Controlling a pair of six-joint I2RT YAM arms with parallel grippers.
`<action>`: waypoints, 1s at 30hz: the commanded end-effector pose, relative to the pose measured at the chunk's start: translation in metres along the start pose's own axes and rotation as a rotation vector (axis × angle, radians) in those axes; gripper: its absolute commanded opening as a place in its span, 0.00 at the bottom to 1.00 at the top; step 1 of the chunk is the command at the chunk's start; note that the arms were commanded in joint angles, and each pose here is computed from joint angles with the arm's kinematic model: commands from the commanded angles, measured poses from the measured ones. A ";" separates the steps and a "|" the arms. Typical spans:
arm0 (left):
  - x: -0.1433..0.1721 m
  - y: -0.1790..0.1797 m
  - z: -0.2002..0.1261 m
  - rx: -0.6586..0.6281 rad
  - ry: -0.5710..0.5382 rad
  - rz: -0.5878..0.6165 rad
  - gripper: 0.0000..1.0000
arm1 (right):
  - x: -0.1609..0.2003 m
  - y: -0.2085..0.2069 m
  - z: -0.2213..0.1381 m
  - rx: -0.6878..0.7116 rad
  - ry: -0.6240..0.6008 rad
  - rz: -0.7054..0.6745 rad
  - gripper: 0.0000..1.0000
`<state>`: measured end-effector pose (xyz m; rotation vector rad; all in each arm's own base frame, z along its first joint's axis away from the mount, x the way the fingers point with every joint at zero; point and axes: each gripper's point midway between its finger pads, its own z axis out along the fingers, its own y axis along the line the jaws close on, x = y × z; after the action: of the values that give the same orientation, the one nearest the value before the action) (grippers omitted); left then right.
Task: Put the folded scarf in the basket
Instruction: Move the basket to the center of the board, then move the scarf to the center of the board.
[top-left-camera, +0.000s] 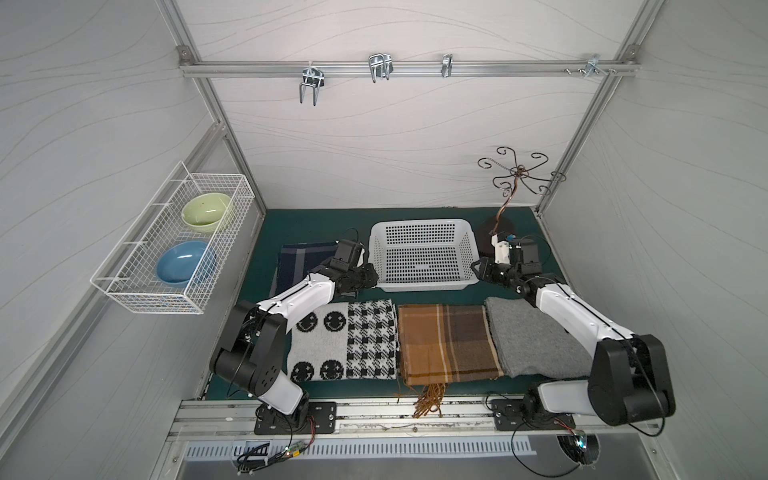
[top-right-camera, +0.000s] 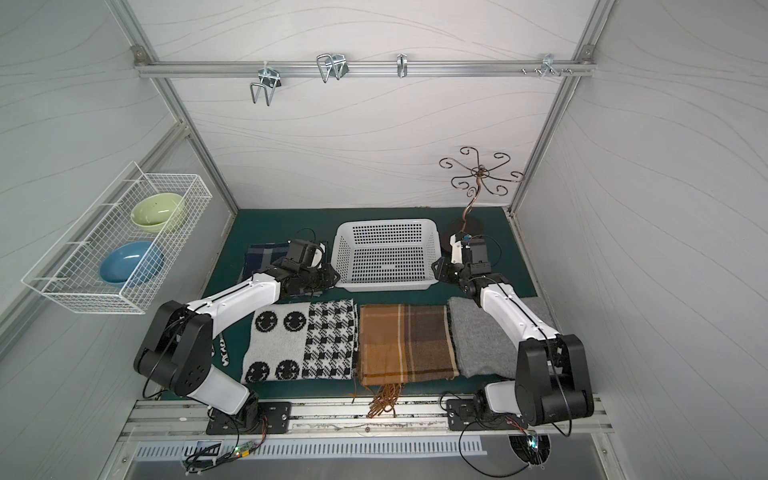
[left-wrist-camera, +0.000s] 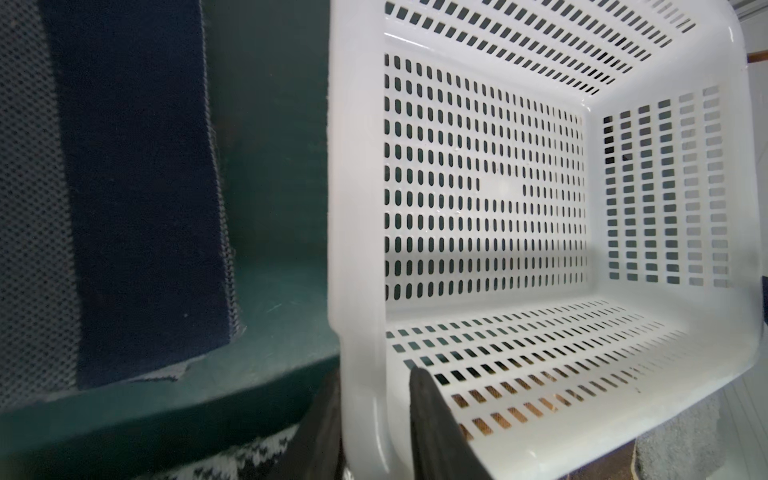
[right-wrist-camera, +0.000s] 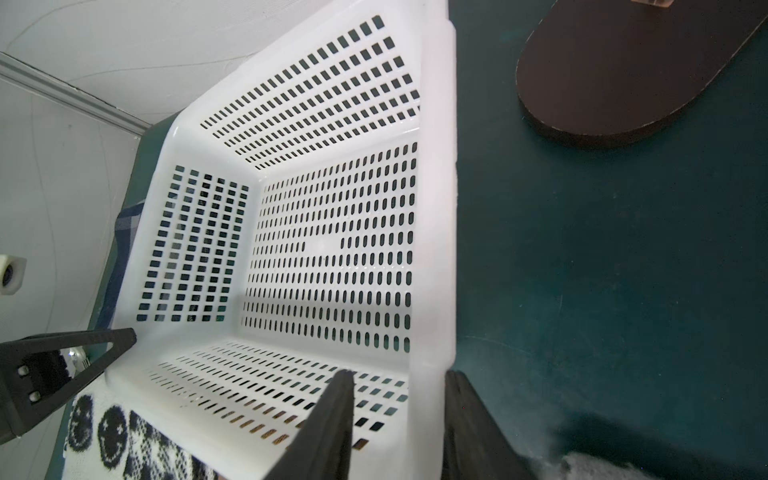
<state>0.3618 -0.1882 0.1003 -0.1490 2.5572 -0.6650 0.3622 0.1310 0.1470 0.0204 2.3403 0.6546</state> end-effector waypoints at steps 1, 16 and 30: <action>0.005 -0.009 -0.005 0.032 -0.002 0.031 0.31 | -0.001 0.012 -0.003 -0.039 0.012 -0.015 0.44; 0.013 -0.002 -0.025 0.002 -0.017 0.051 0.66 | 0.005 -0.003 -0.054 -0.030 0.003 0.101 0.63; 0.042 -0.011 -0.098 0.087 -0.113 0.052 1.00 | 0.128 -0.019 -0.097 0.106 0.206 0.221 0.58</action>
<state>0.2919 -0.1600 0.1638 -0.0931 2.4071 -0.6780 0.2334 0.1016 0.1429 0.2032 2.4736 0.7364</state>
